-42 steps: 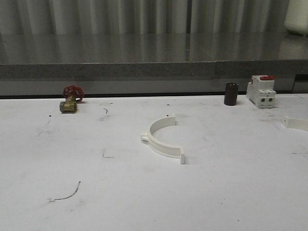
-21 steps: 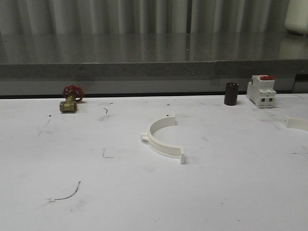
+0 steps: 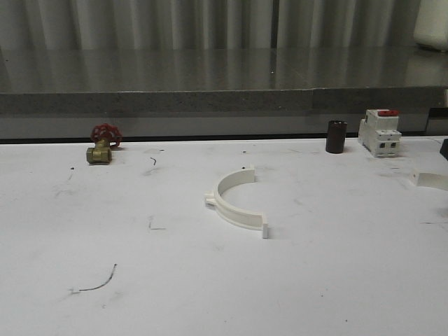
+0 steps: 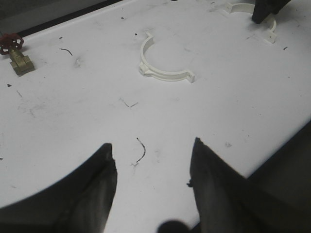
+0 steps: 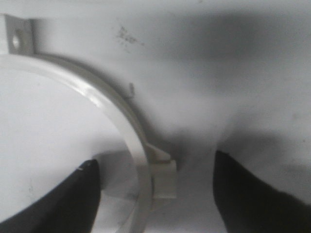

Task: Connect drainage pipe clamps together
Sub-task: 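Lower the right gripper and grasp the other white half-ring, then carry the half-ring with the right gripper onto the placed half-ring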

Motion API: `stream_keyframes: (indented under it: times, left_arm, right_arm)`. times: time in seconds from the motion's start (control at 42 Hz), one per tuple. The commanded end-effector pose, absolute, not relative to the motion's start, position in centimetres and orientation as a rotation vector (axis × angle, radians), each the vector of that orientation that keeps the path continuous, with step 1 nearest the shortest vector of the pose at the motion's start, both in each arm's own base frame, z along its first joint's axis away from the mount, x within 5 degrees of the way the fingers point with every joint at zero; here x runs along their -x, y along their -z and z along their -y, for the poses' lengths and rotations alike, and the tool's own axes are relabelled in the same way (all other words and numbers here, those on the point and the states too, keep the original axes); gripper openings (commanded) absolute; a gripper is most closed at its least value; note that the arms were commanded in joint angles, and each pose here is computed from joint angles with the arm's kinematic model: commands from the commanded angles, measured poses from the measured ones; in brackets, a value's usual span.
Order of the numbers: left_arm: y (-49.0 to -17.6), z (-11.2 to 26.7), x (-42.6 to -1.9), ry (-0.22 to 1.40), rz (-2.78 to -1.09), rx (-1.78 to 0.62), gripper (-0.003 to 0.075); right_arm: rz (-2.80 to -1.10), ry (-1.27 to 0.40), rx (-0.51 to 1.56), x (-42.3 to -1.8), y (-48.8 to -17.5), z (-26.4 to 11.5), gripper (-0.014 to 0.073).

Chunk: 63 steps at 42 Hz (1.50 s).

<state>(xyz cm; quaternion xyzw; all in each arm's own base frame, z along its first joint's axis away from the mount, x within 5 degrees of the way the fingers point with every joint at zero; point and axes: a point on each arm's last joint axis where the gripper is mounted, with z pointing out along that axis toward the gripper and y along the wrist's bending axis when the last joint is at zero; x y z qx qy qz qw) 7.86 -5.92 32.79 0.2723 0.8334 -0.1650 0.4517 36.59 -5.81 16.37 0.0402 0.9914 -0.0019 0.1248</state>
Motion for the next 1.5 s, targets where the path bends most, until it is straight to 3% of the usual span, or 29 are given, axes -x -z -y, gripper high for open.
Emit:
stream_keyframes:
  times: [0.0, 0.167, 0.571, 0.88, 1.189, 1.308, 1.475]
  left_arm:
    - [-34.2, 6.0, -8.1, 0.437, -1.976, -0.627, 0.0345]
    - [-34.2, 6.0, -8.1, 0.437, -1.976, -0.627, 0.0345]
    - [-34.2, 6.0, -8.1, 0.437, -1.976, -0.627, 0.0345]
    - [-34.2, 6.0, -8.1, 0.437, -1.976, -0.627, 0.0345]
    - [-34.2, 6.0, -8.1, 0.437, -1.976, -0.627, 0.0345]
    - [-34.2, 6.0, -8.1, 0.437, -1.976, -0.627, 0.0345]
    - [-34.2, 6.0, -8.1, 0.437, -1.976, -0.627, 0.0345]
  right_arm:
    - [-2.801, 0.032, -0.089, -37.1, -18.8, 5.9, 0.0342]
    - [-2.803, 0.035, -0.087, -37.1, -18.8, 5.9, 0.0178]
    - [-2.789, 0.065, -0.026, -37.0, -19.9, 5.2, 0.0160]
    - [-2.758, -0.105, -0.083, -36.7, -25.4, -0.8, 0.0160]
    - [-2.717, -0.191, -0.076, -36.6, -30.5, -9.4, 0.0162]
    - [-2.696, -0.196, -0.067, -36.1, -31.6, -11.8, 0.0162]
    - [-2.701, -0.187, -0.101, -36.3, -30.8, -13.2, 0.0162]
